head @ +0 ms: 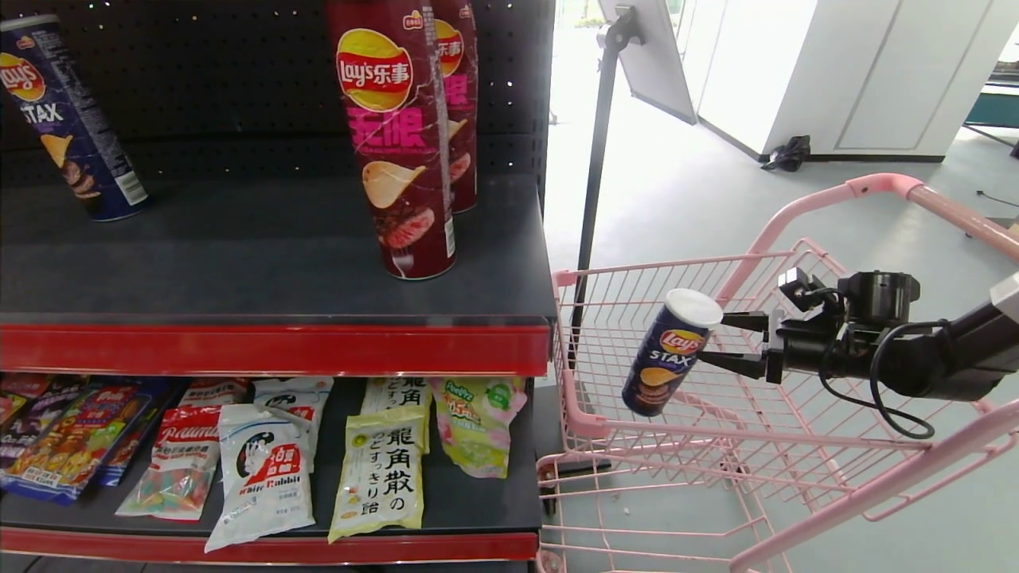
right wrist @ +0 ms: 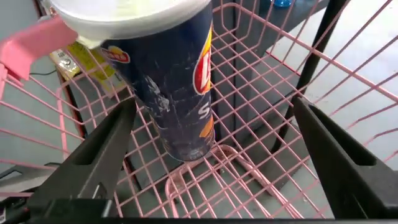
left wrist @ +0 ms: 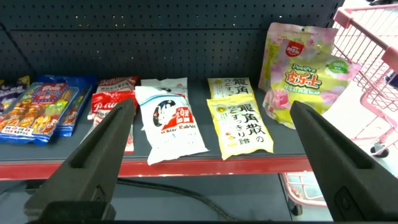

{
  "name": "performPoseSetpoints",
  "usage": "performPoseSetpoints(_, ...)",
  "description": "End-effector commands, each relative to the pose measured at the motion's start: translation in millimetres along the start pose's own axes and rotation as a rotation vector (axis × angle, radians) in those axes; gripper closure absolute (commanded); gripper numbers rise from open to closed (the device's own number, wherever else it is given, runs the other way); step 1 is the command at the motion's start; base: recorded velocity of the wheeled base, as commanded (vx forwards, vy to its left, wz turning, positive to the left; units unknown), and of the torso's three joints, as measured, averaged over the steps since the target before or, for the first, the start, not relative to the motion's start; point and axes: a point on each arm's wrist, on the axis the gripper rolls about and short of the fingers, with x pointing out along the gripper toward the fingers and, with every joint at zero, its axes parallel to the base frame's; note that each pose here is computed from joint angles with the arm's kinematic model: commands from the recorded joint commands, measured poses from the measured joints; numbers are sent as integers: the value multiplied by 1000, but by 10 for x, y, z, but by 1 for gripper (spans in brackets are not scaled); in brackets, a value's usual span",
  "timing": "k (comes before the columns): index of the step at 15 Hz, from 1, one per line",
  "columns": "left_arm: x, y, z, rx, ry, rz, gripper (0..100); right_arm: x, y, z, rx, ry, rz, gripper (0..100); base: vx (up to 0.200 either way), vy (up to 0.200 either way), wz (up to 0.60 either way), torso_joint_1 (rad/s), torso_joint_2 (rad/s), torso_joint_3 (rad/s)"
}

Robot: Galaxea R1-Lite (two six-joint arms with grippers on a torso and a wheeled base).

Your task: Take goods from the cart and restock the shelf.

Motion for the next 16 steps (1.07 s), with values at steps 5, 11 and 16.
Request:
performPoseSetpoints(5,1,0,0,0,2,0,0,335,15,-172,23,16,68,0,0,0,0,0,0,0)
performPoseSetpoints(11,0,0,4,0,0,0,0,706,139,-204,58,24,155,0,0,0,0,0,0,0)
performPoseSetpoints(16,1,0,0,0,2,0,0,822,82,-36,21,-6,163,0,0,0,0,0,0,0)
